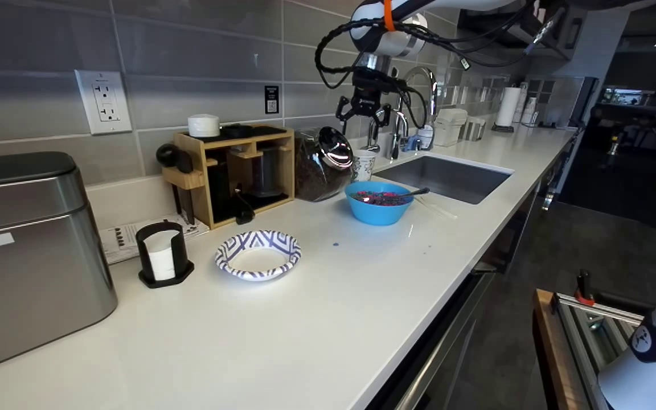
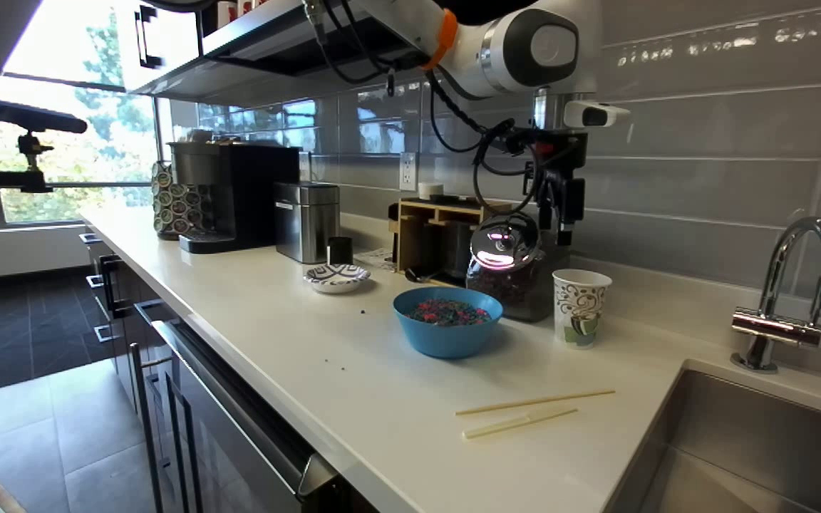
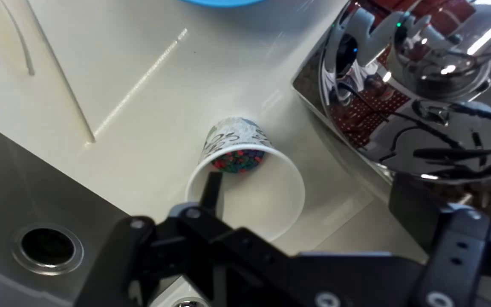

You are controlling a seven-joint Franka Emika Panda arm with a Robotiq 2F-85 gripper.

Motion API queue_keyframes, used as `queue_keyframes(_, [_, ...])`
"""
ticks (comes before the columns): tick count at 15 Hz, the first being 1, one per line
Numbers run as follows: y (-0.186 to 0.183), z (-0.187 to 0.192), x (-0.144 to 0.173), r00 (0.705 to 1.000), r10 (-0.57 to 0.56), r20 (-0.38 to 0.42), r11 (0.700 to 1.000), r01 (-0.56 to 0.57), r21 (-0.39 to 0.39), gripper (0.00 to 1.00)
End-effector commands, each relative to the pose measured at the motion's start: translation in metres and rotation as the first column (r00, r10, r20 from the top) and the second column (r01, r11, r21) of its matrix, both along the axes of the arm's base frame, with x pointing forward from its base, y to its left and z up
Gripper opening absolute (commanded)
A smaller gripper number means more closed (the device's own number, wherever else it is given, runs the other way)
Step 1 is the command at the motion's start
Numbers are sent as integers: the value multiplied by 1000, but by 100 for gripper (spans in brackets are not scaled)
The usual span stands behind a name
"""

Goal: Pour the contents of the cup into the bowl

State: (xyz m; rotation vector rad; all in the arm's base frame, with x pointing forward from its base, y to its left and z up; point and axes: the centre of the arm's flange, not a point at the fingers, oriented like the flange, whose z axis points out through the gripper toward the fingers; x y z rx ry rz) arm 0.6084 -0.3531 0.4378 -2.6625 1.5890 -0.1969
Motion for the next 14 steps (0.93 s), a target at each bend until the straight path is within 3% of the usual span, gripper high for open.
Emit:
queue_keyframes(1, [-27,-3,23,990,-138,-33,989,139,47,100])
queue_keyframes(12, [-45,-46,48,945,-326,-13,945,327,31,99])
queue_keyframes(13, [-46,-52,50,942,-336,-17,941,337,27,74])
queue_keyframes(14, [-47,-55,51,938,-345,-18,938,346,28,74])
